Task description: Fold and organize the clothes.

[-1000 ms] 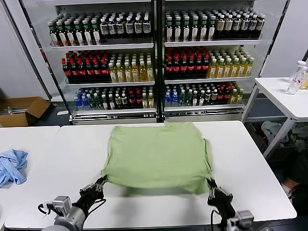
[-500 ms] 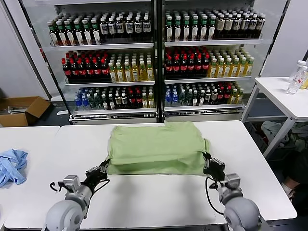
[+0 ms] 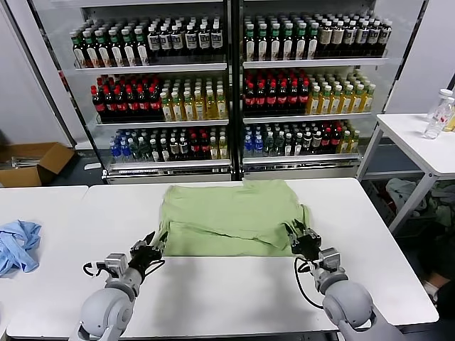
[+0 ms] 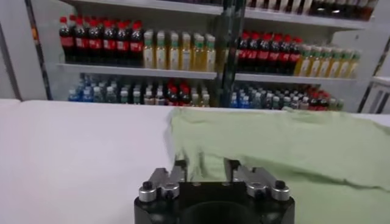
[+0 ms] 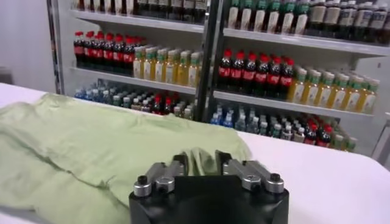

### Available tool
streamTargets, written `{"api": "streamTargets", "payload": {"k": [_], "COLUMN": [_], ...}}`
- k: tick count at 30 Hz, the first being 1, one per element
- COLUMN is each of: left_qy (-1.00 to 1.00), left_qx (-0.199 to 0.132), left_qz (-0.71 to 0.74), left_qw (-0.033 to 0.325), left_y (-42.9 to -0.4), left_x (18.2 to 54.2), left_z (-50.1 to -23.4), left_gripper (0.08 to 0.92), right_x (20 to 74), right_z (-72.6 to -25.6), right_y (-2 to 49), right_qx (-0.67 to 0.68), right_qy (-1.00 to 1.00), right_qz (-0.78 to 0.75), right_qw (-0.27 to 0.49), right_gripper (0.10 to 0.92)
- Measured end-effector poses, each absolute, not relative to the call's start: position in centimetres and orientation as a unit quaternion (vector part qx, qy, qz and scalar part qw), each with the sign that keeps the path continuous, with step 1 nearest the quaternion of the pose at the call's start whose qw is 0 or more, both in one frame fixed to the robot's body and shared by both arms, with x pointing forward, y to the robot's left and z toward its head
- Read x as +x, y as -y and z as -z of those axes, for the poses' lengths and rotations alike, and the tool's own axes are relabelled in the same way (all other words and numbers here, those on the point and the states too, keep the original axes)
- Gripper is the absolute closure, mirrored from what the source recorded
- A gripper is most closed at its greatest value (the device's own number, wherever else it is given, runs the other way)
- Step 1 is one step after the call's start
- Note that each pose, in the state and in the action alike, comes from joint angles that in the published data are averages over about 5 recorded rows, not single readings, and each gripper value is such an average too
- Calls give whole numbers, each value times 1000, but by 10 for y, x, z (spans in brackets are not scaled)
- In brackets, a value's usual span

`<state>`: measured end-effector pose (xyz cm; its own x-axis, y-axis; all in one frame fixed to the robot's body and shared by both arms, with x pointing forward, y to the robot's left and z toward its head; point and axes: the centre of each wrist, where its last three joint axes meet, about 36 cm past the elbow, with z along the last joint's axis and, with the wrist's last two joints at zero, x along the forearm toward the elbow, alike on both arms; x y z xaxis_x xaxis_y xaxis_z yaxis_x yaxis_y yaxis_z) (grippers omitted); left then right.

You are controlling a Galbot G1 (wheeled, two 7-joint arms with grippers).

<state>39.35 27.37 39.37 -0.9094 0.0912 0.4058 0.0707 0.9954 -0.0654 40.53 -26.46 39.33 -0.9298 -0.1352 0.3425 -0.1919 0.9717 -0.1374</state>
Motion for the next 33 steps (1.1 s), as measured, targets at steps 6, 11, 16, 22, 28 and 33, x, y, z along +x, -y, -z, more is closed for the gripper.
{"api": "streamTargets", "payload": {"k": [6, 11, 16, 22, 28, 33], "left_qy": [973, 970, 968, 966, 965, 964], "left_qx": [-29, -24, -25, -29, -40, -49], "left_qz": [-12, -8, -12, -28, -48, -61], "left_qw": [230, 243, 250, 255, 256, 255], "left_y": [-272, -270, -270, -273, -274, -270], "left_x": [394, 399, 403, 401, 386, 360], "left_z": [-379, -370, -367, -367, -372, -380], "left_gripper": [301, 391, 530, 703, 869, 908], "right_x": [409, 411, 410, 403, 382, 351], "right_z": [-383, -380, -378, -379, -384, -389], "right_y": [265, 265, 268, 274, 277, 278], "right_qx": [68, 67, 69, 74, 84, 92], "right_qy": [972, 968, 965, 963, 962, 962], "right_qz": [-85, -82, -76, -74, -72, -66], "right_qw": [208, 229, 241, 248, 249, 250], "right_gripper": [236, 331, 470, 643, 806, 871]}}
